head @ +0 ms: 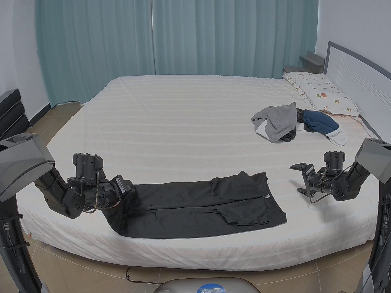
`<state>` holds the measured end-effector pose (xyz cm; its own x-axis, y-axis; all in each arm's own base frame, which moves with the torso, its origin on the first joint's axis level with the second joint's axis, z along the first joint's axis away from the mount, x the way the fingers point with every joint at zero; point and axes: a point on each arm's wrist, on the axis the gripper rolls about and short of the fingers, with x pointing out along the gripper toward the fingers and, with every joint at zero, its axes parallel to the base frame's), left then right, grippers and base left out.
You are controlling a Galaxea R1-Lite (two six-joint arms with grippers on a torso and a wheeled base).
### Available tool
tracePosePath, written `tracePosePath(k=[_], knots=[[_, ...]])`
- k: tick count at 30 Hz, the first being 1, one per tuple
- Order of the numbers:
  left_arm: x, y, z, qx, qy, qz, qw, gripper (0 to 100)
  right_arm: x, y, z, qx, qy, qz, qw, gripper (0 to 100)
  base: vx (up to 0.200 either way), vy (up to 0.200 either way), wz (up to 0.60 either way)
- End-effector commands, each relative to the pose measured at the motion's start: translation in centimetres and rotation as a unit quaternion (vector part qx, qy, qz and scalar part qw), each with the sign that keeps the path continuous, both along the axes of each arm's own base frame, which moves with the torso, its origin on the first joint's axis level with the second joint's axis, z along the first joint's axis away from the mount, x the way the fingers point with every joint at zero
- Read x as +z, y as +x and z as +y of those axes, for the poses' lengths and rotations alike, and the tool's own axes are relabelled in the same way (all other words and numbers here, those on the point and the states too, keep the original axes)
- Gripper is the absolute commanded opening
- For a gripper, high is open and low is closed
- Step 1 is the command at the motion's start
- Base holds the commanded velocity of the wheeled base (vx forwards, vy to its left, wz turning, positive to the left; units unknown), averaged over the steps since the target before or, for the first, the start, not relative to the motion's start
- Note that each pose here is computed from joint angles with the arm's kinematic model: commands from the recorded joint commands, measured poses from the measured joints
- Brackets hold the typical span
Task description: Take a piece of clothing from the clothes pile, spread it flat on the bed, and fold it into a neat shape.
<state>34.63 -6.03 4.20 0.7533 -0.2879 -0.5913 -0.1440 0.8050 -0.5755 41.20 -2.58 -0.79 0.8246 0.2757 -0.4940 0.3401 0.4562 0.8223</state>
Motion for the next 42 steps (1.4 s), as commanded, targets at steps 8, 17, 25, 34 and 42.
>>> tracePosePath(k=[8,17,25,34,42], knots=[[4.8,0.3,-4.9,-0.008,-0.025,0.004,0.9997,0,0.0,0.0,0.1,0.001,-0.001,0.000,1.0000,100,0.000,-0.200,0.00],[6.1,1.2,-8.3,-0.021,-0.048,0.038,0.9979,0,-0.1,0.0,0.1,0.001,-0.002,0.001,1.0000,100,0.000,-0.200,0.00],[5.4,2.0,-10.8,-0.043,-0.043,0.058,0.9965,0,-0.1,0.0,0.1,0.001,-0.002,0.001,1.0000,100,0.000,-0.200,0.00],[2.8,4.3,-12.5,-0.044,-0.036,0.073,0.9957,0,-0.1,0.0,0.1,0.002,-0.002,0.001,1.0000,100,0.000,-0.067,0.00],[2.0,4.7,-13.7,-0.036,-0.047,0.080,0.9951,0,-0.2,0.0,0.1,0.004,-0.006,0.001,1.0000,100,0.000,0.000,0.00]])
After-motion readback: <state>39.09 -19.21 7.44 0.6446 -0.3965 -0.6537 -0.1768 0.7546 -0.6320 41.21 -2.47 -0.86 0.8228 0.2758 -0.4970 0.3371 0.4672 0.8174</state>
